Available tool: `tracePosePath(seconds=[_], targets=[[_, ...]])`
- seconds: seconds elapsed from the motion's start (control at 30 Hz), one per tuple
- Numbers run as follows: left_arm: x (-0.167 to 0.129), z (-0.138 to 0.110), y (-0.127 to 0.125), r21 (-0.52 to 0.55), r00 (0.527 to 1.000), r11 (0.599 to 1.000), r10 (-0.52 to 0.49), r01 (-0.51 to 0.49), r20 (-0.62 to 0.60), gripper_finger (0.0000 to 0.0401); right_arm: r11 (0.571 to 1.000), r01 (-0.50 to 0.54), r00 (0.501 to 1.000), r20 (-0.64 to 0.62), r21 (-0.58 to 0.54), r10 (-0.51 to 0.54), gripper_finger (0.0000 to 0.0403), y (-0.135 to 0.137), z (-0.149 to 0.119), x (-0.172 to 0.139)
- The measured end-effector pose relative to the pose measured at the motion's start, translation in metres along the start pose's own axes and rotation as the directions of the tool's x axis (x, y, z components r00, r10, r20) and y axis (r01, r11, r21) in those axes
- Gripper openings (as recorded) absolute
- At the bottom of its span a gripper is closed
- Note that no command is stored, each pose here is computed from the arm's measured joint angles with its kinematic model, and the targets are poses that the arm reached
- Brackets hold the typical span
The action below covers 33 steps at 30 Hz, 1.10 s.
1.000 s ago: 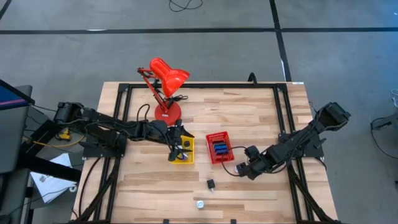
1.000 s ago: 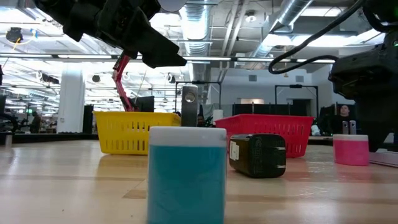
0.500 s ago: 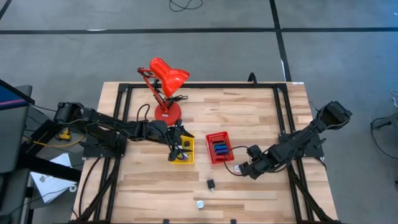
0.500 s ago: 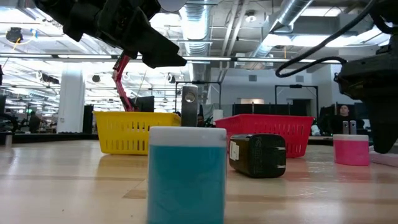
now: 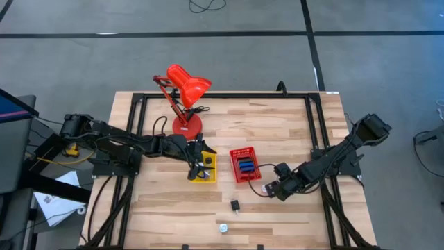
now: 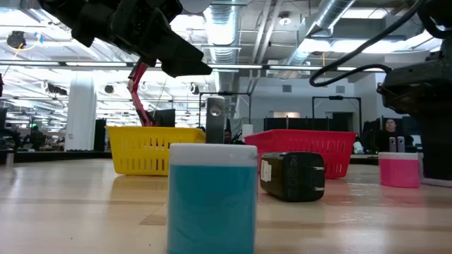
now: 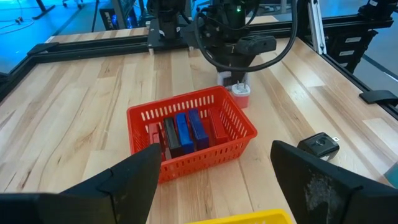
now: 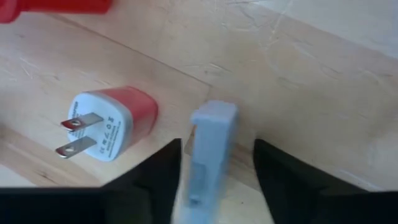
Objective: Pick & Place Office items
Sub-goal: Put the white digital timer into the red bin
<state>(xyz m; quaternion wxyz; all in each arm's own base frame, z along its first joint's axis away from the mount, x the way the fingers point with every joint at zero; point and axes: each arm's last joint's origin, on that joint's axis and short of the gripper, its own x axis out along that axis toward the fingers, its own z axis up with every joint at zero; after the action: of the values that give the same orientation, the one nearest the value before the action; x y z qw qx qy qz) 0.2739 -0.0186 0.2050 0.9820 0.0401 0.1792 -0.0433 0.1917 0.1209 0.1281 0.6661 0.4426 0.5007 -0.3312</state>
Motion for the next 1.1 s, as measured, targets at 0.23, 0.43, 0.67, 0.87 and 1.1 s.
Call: tracePosePath(seconds=[0.23, 0.43, 0.67, 0.87, 1.1], targets=[[0.0, 0.0, 0.0, 0.0, 1.0, 1.0, 0.0, 0.0, 0.0, 0.0297, 1.0, 0.003, 1.0, 0.001, -0.005, -0.003, 0.0064, 0.0, 0.0, 0.001], [0.0, 0.0, 0.0, 0.0, 1.0, 1.0, 0.0, 0.0, 0.0, 0.0297, 0.996, -0.002, 1.0, 0.018, -0.091, 0.004, 0.004, 0.002, 0.002, -0.004], [0.0, 0.0, 0.0, 0.001, 1.0, 1.0, 0.0, 0.0, 0.001, 0.0297, 0.94, 0.188, 0.966, 0.224, -0.284, -0.125, 0.0042, 0.019, 0.023, -0.053], [0.0, -0.002, 0.0, 0.0, 1.0, 1.0, -0.002, 0.002, -0.02, 0.0297, 0.811, 0.202, 0.917, 0.397, -0.549, 0.041, 0.0044, 0.055, 0.049, -0.076], [0.0, -0.006, -0.001, -0.07, 0.998, 0.998, -0.006, 0.001, -0.067, 0.0297, 0.644, 0.119, 0.891, 0.368, -0.755, 0.267, 0.0044, 0.086, 0.073, -0.071]])
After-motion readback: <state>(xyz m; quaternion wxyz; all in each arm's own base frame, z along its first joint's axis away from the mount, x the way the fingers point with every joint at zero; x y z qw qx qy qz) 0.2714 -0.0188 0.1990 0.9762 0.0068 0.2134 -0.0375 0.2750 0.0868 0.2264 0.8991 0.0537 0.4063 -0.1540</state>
